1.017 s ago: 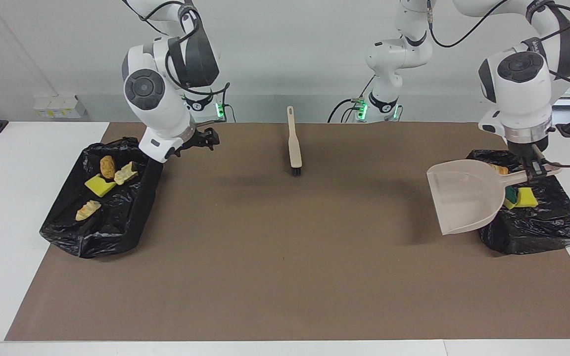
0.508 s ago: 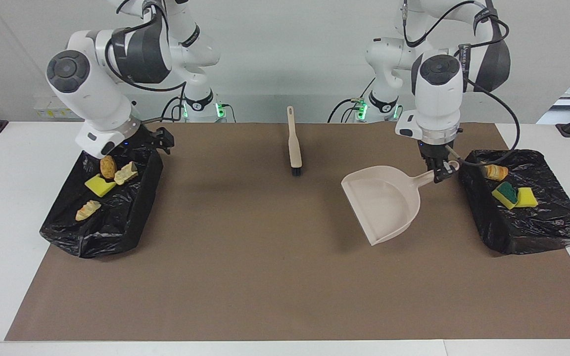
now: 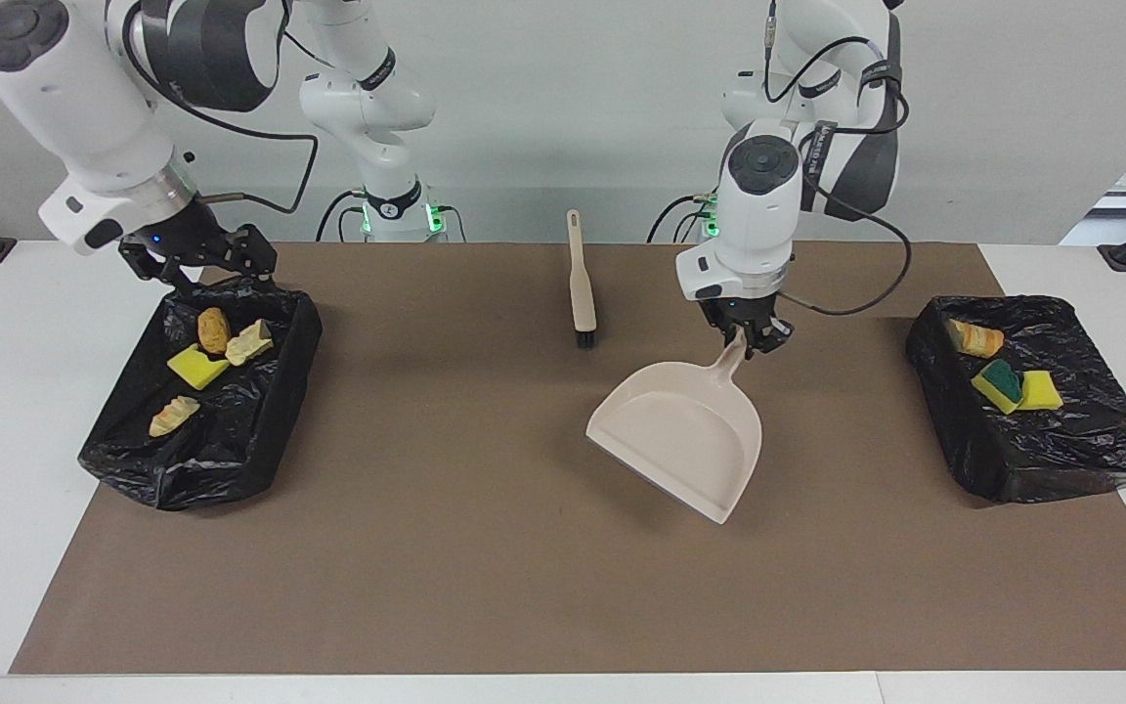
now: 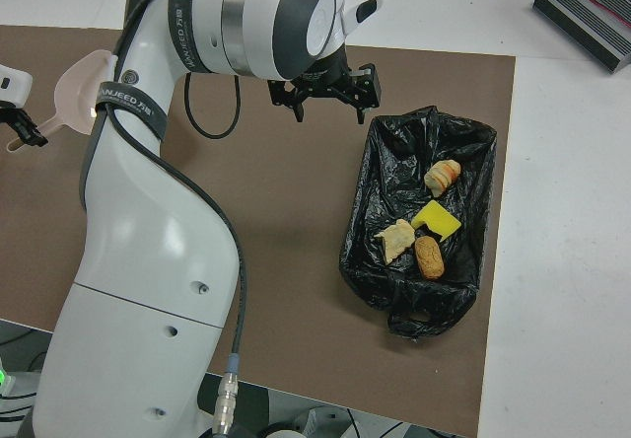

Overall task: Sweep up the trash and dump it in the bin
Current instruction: 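Bring the empty dustpan back toward the table center with the left gripper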

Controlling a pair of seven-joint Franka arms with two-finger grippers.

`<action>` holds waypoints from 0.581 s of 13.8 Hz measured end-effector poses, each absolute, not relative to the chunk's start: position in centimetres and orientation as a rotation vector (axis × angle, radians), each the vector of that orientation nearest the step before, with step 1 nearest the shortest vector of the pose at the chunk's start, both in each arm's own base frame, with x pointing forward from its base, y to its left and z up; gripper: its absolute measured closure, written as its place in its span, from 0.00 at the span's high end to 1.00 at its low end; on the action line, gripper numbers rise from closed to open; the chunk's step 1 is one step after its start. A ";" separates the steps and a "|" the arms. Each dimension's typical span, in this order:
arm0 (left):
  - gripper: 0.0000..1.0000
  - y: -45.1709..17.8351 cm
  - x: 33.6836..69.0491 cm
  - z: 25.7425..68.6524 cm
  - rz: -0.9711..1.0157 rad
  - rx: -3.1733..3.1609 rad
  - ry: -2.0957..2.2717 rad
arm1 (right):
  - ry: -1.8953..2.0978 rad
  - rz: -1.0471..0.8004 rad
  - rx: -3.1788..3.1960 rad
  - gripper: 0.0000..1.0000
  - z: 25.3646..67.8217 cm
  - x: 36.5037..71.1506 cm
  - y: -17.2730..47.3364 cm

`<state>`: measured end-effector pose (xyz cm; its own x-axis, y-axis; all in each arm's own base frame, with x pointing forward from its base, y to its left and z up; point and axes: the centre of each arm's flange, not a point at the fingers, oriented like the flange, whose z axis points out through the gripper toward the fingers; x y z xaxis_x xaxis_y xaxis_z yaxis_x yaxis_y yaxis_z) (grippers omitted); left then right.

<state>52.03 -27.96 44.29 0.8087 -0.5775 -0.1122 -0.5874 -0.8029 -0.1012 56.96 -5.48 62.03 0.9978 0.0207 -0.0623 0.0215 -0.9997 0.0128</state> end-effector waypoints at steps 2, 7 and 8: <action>0.32 -30.9 51.6 43.5 0.091 -2.948 0.720 | -0.078 -0.031 3.126 1.00 64.5 55.5 -6.3; 0.32 -36.7 50.2 41.9 0.031 -3.101 0.384 | -0.155 -0.014 3.129 1.00 66.5 52.9 -5.5; 0.32 -37.6 49.7 41.6 0.029 -3.106 0.365 | -0.151 -0.013 3.130 1.00 66.5 52.4 -5.2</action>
